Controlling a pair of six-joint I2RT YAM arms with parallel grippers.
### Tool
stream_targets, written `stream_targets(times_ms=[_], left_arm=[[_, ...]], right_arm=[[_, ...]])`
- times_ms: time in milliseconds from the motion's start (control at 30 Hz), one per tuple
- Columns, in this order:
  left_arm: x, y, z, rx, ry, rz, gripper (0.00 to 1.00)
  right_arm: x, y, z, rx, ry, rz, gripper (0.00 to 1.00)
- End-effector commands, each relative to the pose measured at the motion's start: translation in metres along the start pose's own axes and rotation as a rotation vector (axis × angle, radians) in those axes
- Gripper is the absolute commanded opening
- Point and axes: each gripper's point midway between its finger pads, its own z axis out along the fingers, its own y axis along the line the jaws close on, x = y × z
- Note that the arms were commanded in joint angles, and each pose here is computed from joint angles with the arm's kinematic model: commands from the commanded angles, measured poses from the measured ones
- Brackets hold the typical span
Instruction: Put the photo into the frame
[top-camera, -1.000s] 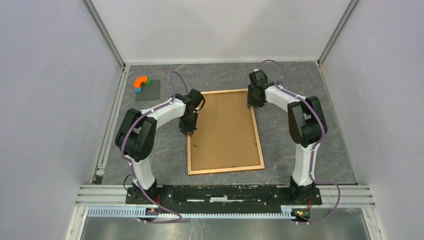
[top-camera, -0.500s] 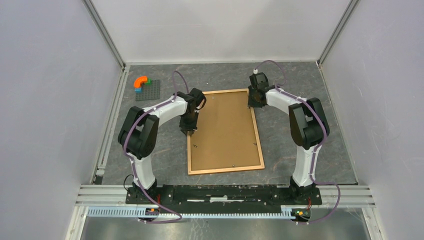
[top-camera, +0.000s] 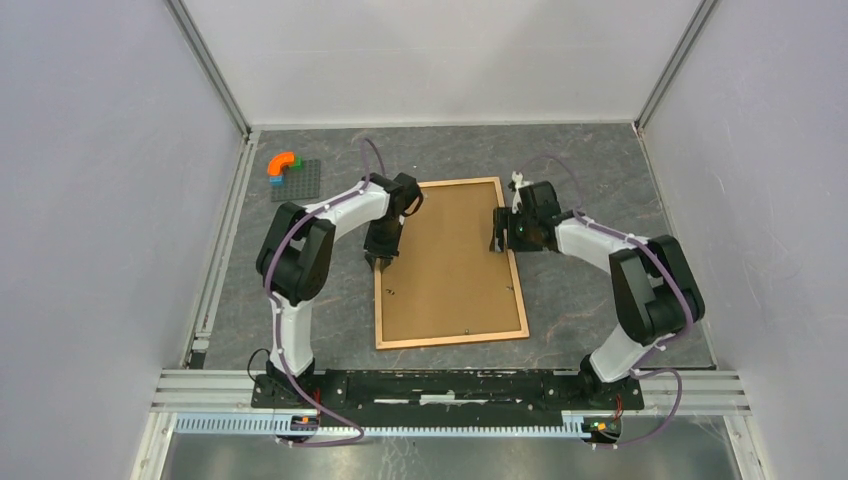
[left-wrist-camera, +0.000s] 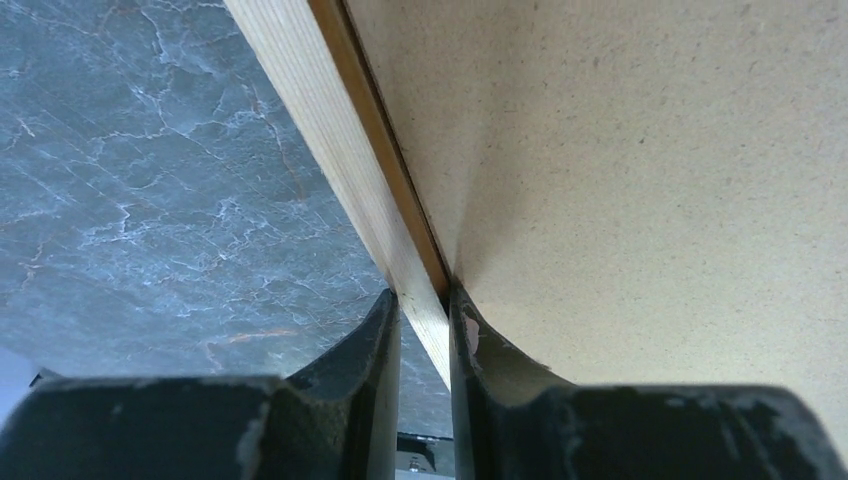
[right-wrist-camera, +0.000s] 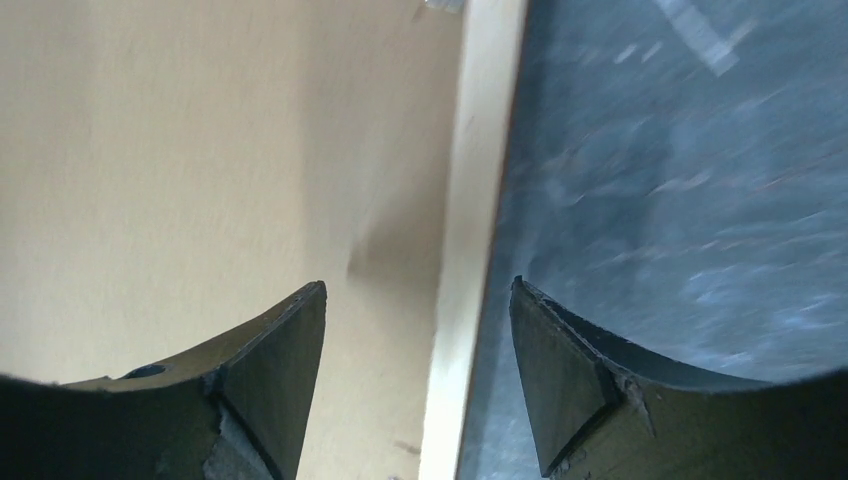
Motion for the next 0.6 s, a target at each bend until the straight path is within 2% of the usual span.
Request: stream_targets(times_ms=[0,267,467,500,567], left_arm=[[-0.045,0.004,0.031,-0.082,-0.097,0.018,0.17],[-0.111,-0.026,0.014,-0.011,-0.190,0.009,0.12],[-0.158,-0.059,-0.015,0.081,-0.272,0.012,0.13],[-0.160,-0.059,-0.021,0.088,-0.287,0.003,0.16],[-0.159,-0.053,-0.035,0.076,-0.313,-0.004,0.36]], right_arm=[[0.030,0.031,-0.016,-0.155,-0.015,-0.034,0.72],[0.093,0.042,-0.052,-0.230,-0.022,-0.057,0.71],[0.113,0.053,-0.066,-0.289,-0.042,-0.038,0.72],[0.114,0.052,-0.067,-0.285,-0.041,-0.042,0.72],[0.112,0.045,-0.068,-0.245,-0.037,-0.070,0.72]])
